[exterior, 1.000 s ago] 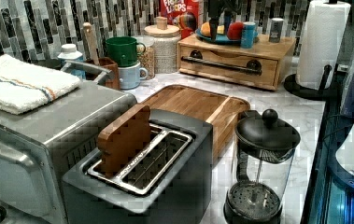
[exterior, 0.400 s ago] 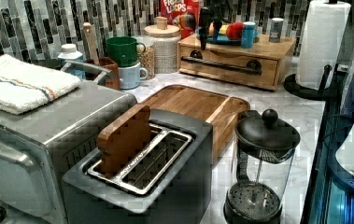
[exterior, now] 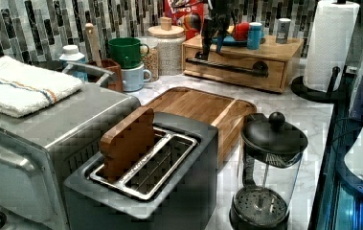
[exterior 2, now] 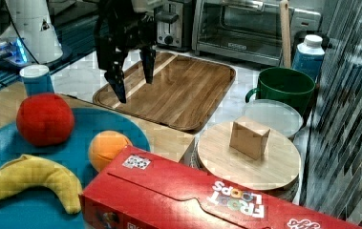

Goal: Open the drawer.

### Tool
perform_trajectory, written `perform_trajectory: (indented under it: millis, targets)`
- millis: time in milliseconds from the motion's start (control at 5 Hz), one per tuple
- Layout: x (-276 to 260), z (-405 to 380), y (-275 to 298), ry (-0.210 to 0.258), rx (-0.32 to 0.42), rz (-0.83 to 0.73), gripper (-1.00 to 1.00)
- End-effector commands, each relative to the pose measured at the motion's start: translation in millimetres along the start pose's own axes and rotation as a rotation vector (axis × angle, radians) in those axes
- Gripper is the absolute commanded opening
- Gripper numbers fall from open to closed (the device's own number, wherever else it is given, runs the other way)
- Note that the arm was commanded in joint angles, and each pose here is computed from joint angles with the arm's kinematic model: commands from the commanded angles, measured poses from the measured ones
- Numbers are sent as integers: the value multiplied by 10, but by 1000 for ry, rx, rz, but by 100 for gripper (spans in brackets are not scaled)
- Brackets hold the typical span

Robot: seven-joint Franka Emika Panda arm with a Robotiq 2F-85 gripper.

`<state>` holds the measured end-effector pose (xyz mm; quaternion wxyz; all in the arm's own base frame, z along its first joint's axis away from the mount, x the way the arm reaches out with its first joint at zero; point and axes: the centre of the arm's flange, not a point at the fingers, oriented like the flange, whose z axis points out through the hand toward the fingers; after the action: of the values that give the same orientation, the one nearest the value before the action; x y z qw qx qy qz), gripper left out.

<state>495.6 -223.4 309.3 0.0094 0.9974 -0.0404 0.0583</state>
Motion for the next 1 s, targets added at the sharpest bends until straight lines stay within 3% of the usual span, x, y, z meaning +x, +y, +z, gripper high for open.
perform_trajectory:
  millis: [200,400,600,800,1000]
  targets:
    - [-450,426,36,-60,-36,-25,100]
    - [-472,423,64,-63,-56,-41,100]
    - [-382,589,80,-73,-28,-71,100]
    - [-326,675,-11,-41,-31,-69,100]
    - [-245,588,-203,-75,-24,-62,100]
